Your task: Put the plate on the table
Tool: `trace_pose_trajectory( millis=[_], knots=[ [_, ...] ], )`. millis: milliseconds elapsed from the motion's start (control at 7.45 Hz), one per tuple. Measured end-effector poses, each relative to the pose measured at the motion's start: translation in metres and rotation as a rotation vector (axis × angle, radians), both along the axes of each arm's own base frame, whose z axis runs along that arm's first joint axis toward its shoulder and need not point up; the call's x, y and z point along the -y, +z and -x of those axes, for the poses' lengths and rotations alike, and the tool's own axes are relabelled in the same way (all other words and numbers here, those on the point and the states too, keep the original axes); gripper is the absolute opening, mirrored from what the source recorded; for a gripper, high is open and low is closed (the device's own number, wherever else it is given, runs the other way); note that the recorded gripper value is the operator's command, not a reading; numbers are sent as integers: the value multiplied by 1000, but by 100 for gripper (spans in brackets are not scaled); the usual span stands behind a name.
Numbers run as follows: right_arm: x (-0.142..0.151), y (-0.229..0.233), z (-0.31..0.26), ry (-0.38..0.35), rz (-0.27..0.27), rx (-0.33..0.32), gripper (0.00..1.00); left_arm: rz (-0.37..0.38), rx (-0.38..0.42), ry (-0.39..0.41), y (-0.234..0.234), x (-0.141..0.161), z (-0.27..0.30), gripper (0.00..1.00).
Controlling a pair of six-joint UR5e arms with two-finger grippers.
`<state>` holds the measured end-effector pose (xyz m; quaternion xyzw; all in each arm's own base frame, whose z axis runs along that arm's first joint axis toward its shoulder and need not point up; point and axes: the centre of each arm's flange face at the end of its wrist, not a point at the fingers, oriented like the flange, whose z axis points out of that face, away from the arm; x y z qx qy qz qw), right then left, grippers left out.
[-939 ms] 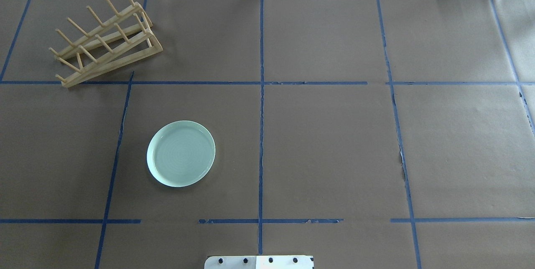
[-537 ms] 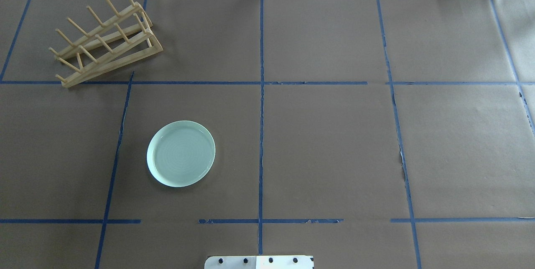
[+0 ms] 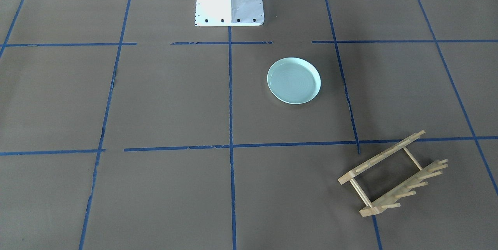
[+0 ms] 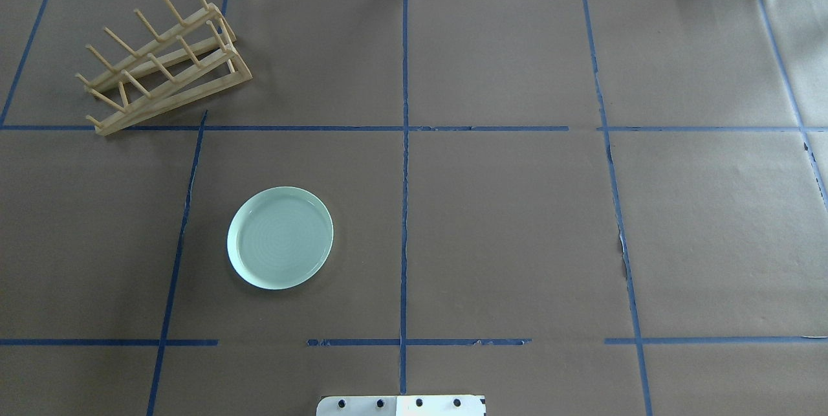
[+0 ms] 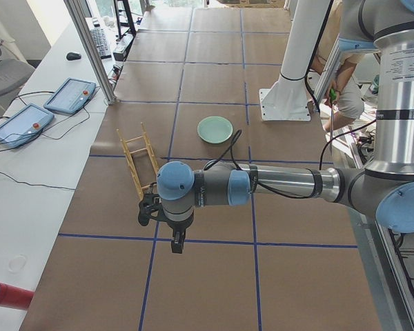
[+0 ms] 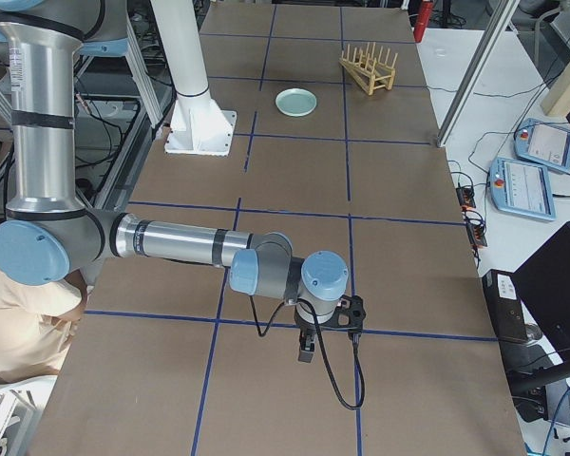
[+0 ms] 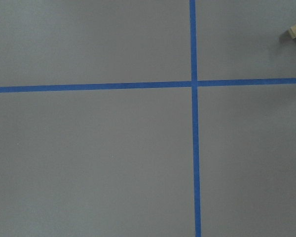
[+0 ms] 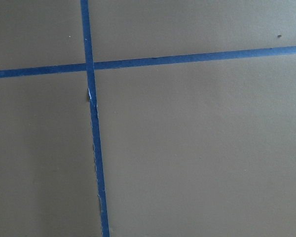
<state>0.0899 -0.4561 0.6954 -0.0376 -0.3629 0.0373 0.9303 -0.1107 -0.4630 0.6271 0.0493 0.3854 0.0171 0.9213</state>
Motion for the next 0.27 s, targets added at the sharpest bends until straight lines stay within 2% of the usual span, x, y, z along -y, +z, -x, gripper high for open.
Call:
trace_pose_trajectory(
  millis=[268],
  knots=[
    [0, 0, 0, 0, 0, 0, 100, -48, 2, 1, -6, 3, 0, 100]
  ],
)
